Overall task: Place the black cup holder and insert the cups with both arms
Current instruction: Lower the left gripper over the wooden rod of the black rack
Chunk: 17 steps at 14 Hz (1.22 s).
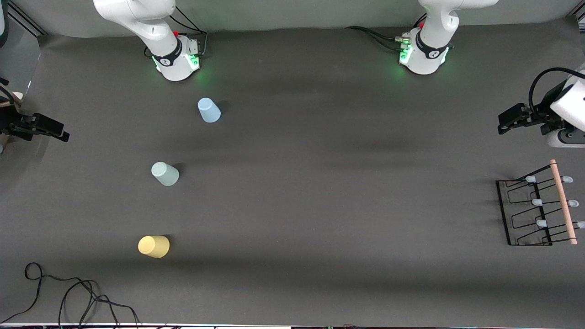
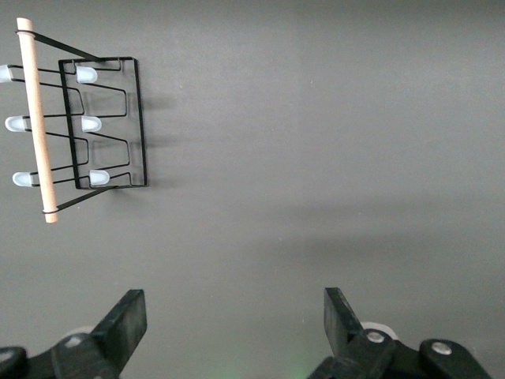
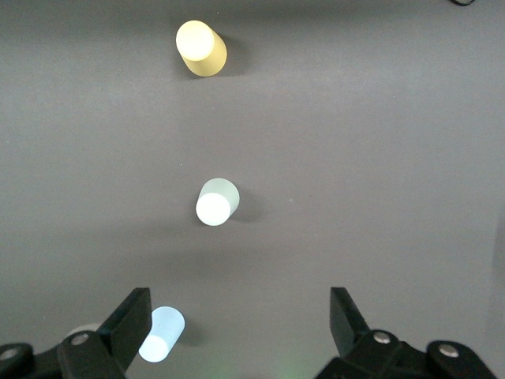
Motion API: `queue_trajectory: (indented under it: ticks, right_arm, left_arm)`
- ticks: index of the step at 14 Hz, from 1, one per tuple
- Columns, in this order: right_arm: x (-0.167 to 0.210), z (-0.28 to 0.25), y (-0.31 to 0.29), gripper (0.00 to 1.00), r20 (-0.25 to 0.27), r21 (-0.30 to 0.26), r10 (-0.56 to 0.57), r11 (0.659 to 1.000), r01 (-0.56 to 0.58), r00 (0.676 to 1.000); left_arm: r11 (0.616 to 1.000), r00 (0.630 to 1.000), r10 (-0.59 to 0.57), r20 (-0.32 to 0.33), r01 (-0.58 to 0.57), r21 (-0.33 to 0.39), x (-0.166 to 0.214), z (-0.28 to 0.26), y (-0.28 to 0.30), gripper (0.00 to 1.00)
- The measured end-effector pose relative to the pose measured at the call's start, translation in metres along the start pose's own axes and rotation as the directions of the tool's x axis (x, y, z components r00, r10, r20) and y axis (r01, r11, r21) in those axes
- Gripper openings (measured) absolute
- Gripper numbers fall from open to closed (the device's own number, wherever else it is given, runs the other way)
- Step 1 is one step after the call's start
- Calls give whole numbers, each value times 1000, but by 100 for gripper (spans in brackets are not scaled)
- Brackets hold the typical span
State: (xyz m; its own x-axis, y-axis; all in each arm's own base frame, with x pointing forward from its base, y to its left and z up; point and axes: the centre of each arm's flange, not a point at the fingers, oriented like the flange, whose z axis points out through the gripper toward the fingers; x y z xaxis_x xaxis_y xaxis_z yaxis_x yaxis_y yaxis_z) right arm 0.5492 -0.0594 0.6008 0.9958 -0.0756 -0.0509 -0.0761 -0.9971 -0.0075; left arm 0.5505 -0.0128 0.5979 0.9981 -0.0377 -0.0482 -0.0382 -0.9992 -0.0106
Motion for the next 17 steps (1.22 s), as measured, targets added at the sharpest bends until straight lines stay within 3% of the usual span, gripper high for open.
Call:
queue_trajectory:
  ticks: [12, 17]
  right_arm:
    - [1, 0, -5, 100, -3, -1, -8, 1000, 8, 1000]
    - [2, -1, -5, 100, -19, -1, -9, 1000, 9, 1000]
  left_arm:
    - [999, 999, -34, -13, 34, 0, 11, 12, -25, 100]
    - [1000, 999, -17, 38, 17, -9, 37, 73, -99, 98]
